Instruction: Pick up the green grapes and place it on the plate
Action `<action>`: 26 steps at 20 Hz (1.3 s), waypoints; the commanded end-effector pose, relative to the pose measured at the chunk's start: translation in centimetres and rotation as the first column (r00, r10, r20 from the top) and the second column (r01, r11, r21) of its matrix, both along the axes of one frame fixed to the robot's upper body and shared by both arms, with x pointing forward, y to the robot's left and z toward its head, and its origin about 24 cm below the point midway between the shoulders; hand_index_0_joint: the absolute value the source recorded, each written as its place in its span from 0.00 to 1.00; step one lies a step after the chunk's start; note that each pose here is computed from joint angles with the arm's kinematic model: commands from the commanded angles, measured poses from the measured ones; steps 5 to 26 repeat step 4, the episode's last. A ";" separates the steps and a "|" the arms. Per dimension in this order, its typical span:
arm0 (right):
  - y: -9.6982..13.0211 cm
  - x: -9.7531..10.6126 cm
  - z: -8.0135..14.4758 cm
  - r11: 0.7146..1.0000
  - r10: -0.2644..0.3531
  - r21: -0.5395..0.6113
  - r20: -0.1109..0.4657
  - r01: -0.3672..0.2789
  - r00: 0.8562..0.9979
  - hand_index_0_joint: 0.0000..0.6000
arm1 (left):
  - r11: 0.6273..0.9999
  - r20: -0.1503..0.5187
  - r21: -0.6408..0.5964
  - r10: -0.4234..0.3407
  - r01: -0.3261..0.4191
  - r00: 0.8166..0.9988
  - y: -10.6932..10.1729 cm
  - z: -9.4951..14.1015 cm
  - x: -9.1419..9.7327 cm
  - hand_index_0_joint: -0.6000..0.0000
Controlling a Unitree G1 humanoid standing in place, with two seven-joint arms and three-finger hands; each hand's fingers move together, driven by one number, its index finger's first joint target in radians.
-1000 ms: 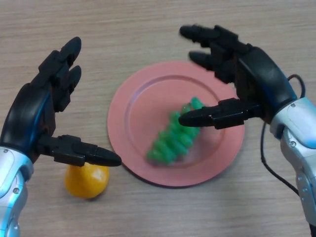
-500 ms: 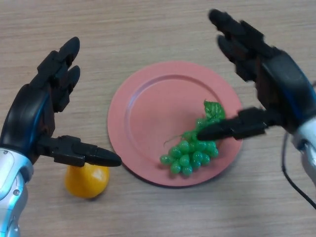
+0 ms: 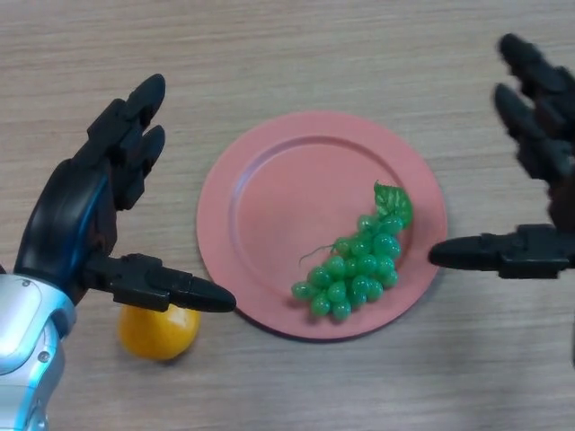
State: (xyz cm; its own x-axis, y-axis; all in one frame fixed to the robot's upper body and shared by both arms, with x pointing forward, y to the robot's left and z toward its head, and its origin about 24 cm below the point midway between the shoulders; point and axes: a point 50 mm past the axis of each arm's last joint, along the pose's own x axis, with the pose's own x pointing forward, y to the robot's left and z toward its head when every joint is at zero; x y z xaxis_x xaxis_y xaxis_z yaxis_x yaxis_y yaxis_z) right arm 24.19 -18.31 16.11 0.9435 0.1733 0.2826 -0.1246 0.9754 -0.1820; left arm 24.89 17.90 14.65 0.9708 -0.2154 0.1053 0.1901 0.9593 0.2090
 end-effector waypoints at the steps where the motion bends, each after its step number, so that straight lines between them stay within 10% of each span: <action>1: -0.6 -1.7 3.5 1.000 -0.007 -0.027 0.287 0.015 0.958 0.00 | 1.000 0.221 0.026 -0.016 0.011 0.975 0.9 3.4 -1.1 1.00; 26: -0.9 -1.2 2.5 0.994 -0.045 -0.077 0.302 0.072 0.952 0.00 | 0.999 0.206 0.053 -0.006 -0.005 0.979 1.3 3.4 -1.6 1.00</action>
